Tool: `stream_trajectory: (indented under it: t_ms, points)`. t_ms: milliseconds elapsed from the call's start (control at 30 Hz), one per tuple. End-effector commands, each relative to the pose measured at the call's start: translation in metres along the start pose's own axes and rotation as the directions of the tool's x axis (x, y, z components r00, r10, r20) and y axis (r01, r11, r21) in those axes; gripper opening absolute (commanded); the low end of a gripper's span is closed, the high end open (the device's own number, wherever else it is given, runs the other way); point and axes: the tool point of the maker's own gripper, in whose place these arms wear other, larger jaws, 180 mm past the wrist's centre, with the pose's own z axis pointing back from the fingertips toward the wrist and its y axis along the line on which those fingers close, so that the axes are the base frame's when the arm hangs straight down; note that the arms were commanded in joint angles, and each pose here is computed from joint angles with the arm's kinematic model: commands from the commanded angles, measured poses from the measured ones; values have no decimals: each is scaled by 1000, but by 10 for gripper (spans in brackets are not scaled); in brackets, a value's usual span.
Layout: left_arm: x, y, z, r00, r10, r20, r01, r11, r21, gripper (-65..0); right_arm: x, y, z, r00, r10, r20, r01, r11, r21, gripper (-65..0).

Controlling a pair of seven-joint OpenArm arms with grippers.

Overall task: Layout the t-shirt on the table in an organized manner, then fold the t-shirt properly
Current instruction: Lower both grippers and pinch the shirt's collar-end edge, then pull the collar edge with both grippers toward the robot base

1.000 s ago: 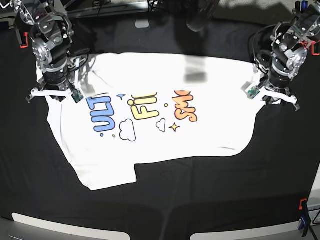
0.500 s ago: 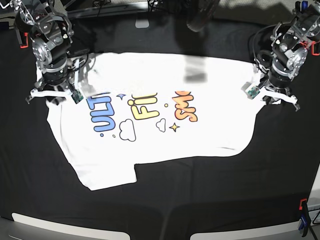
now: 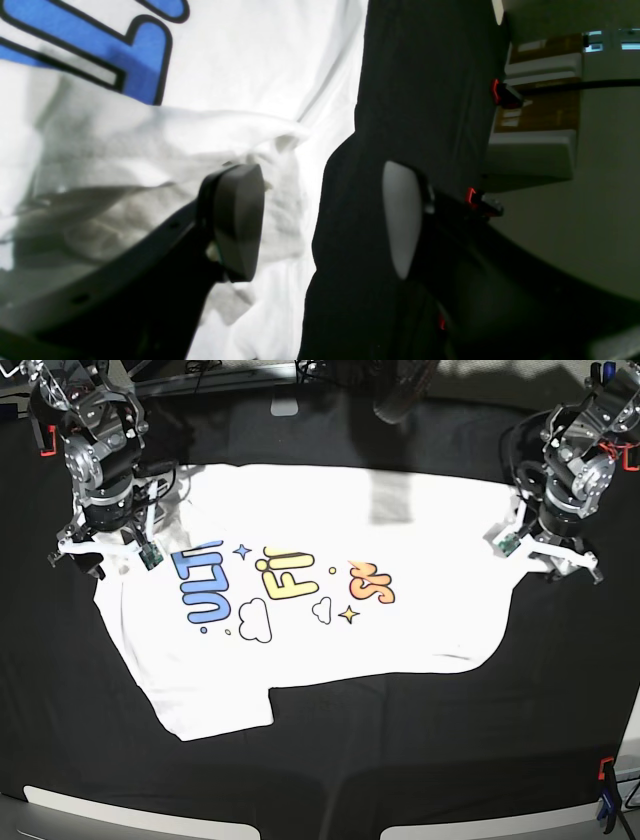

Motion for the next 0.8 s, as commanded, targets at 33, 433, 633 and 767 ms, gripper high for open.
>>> stream_trajectory:
  t_ms: [33, 433, 633, 767]
  points:
    - [-1, 25, -2, 999, -26, -17, 28, 997, 73, -369, 7, -16, 0, 999, 10, 31, -8, 999, -51, -283]
    - [-3, 28, 9, 996, 25, -85, -19, 998, 65, -371, -1, -6, 16, 1000, 5, -18, -5, 1000, -17, -284]
    - [58, 1, 66, 989, 93, 119, -84, 993, -77, -371, 22, 31, 82, 993, 32, 110, -48, 988, 147, -284]
    - [56, -73, 91, 984, 12, 176, 55, 927, -371, -371, -4, 66, 102, 992, 107, 72, -122, 954, 272, -284]
